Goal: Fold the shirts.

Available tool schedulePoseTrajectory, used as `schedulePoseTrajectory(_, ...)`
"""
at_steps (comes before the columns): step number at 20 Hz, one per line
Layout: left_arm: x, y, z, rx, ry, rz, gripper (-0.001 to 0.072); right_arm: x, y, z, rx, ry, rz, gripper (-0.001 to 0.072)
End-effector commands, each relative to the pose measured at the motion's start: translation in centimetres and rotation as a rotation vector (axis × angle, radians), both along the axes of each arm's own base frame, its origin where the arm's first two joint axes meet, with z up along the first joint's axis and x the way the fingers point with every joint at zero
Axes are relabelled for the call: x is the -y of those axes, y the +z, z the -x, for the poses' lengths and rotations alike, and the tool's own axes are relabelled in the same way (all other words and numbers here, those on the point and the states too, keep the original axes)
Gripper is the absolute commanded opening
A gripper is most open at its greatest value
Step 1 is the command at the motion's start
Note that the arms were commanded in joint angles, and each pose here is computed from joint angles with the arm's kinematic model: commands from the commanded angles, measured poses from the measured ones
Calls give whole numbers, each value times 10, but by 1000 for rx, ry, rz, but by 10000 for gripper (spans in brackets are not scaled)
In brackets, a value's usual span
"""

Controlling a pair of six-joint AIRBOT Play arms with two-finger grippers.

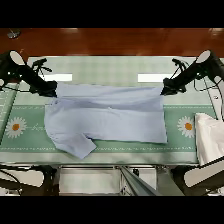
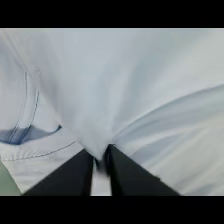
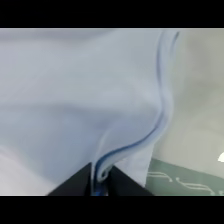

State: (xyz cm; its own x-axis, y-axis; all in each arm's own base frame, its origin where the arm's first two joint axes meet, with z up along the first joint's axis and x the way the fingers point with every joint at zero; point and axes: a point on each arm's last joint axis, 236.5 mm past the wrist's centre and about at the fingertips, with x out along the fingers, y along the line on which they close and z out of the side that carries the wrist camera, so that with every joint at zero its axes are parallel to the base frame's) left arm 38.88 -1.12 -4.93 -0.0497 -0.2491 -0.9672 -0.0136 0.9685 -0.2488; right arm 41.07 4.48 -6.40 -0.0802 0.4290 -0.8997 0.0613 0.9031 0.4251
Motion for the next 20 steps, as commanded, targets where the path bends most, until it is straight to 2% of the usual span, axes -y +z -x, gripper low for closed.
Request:
schedulePoseTrajectory(1,0,-8,35,-162,-19,12,694,-5,-13,19,-62,-10,13,624)
schedulePoseTrajectory(4,-24,-3,52,-172,16,-89,703,18,24,22,11,-36,38,625)
schedulePoseTrajectory(7,-41,-7,90,-135,113,-81,703,50,46,44,119,-125,77,625)
schedulePoseTrajectory(11,-31,-28,173,-142,327,148,703,29,37,93,232,-222,2,625)
schedulePoseTrajectory(13,-26,-32,189,-101,479,253,703,10,31,110,248,-244,-58,624)
schedulePoseTrajectory(15,-17,-31,181,-22,610,338,703,-7,30,118,260,-263,-129,624)
schedulePoseTrajectory(20,24,-47,205,-87,524,371,703,-16,30,118,265,-279,-173,624)
